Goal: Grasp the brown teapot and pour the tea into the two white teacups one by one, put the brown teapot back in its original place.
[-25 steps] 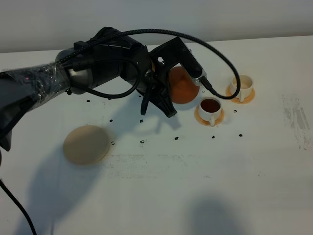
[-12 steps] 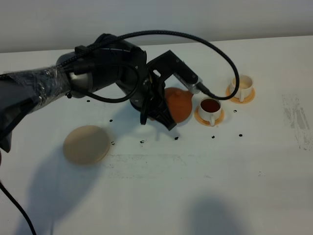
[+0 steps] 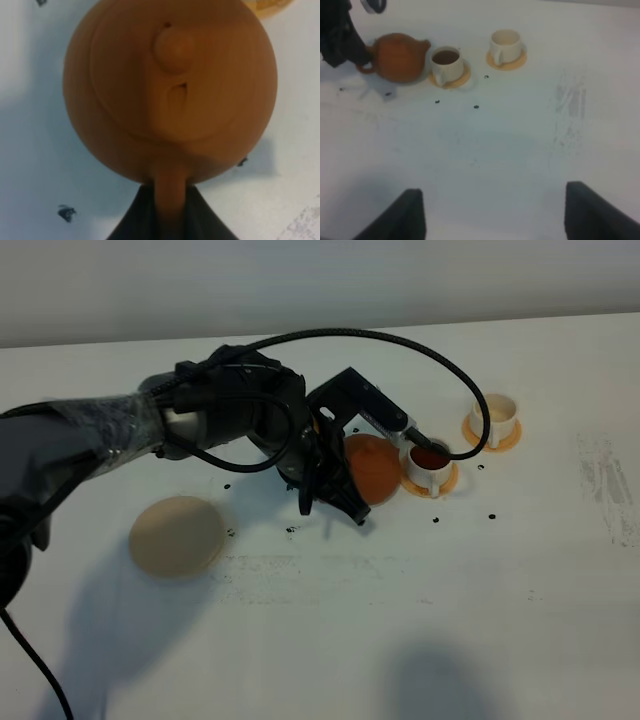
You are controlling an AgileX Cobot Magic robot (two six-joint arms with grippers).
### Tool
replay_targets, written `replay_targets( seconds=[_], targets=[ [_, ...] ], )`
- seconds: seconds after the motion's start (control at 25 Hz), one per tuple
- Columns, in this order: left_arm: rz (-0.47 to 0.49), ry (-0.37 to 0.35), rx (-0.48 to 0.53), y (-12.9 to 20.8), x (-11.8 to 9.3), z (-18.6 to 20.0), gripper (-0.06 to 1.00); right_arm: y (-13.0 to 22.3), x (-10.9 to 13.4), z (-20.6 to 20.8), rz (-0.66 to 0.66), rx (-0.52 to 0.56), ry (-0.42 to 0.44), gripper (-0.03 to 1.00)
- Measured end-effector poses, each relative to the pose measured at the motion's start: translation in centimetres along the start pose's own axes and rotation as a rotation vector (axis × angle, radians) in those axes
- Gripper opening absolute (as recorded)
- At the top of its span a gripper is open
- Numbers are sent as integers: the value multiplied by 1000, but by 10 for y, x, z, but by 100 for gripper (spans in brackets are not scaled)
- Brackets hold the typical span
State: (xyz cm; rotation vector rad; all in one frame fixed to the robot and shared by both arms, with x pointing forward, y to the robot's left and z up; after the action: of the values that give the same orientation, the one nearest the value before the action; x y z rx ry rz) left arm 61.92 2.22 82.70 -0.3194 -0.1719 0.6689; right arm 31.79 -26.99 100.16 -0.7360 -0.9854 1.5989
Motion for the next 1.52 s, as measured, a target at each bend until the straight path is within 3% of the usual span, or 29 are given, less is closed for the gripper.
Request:
replay_targets(
  seconds=[0.52,0.8,1.08,1.32,1.52],
  targets=[
    [-19,-6,-23,-5,0,14,10,0,0,0,0,0,0,59],
    [-45,-65,-88,-21,24,46,10,0,0,0,0,0,0,59],
    [-129,-121,-169,-59,43,64,10,0,0,0,0,0,-1,59],
    [-216,-143,-198,-87,52,53,10,0,0,0,0,0,-1,59],
    [-369,-149,-189,-97,47,35,10,0,0,0,0,0,-1,59]
  ],
)
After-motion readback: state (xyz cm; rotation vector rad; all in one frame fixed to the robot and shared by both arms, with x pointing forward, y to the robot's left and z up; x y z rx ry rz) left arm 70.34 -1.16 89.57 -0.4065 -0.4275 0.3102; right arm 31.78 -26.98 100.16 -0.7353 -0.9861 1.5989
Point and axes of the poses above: a point on each arm's last joint axis where the gripper is mounted, z pointing back along that axis away from the gripper, x along the wrist's bending axis when the last joint is at zero, y = z × x, the point moved 10 cm from there along -z, pointing out along that axis toward the gripper, and after that the axes turned 1 degree about z, right-handed, at the moved point
